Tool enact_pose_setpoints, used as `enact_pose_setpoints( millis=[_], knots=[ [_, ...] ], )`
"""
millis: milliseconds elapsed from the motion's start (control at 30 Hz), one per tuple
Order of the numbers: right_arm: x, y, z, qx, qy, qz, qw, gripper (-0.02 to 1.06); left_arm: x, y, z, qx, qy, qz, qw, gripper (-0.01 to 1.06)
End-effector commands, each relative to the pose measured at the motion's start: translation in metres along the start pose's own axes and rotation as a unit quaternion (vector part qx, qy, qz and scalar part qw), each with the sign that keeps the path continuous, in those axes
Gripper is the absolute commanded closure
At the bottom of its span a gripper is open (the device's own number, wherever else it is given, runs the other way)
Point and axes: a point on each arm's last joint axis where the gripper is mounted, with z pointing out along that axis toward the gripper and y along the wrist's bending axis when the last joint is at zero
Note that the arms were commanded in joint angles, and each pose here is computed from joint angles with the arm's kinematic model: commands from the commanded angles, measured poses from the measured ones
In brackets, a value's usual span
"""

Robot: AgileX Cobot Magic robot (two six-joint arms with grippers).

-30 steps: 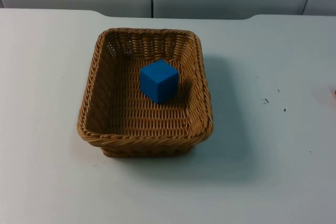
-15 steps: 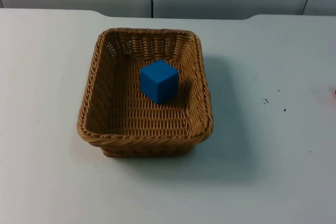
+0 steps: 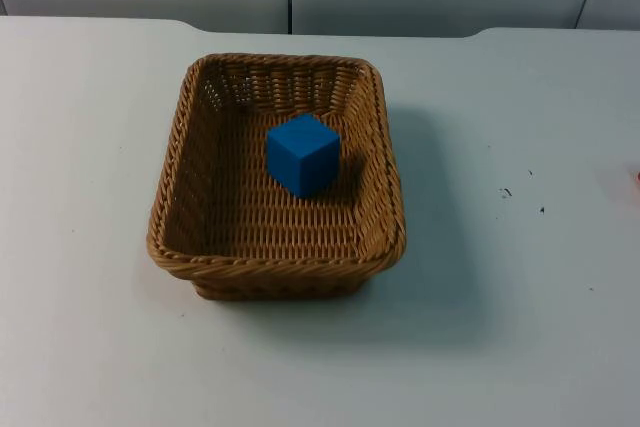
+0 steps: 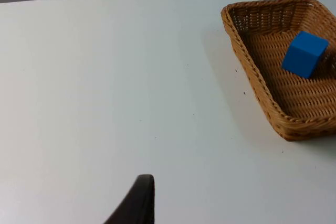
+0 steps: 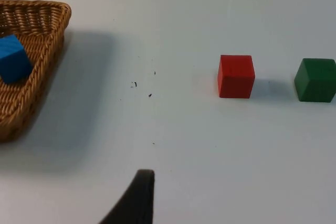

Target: Pick up the basket with the left hand and place the blue cube into the basket with the right hand.

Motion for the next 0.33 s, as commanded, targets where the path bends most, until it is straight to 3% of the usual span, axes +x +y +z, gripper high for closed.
enact_pose_setpoints(
  millis=[0, 300],
  knots=[
    [0.0012, 0.0002, 0.0016, 0.004, -0.003, 0.003, 1.0, 0.0, 0.0008, -0.0002, 0.0002, -0.014, -0.002, -0.011, 1.0, 0.0],
    [0.0012, 0.0002, 0.0016, 0.004, -0.003, 0.003, 1.0, 0.0, 0.0005, -0.0009, 0.0008, -0.061, -0.003, -0.035, 0.997, 0.0]
  ],
)
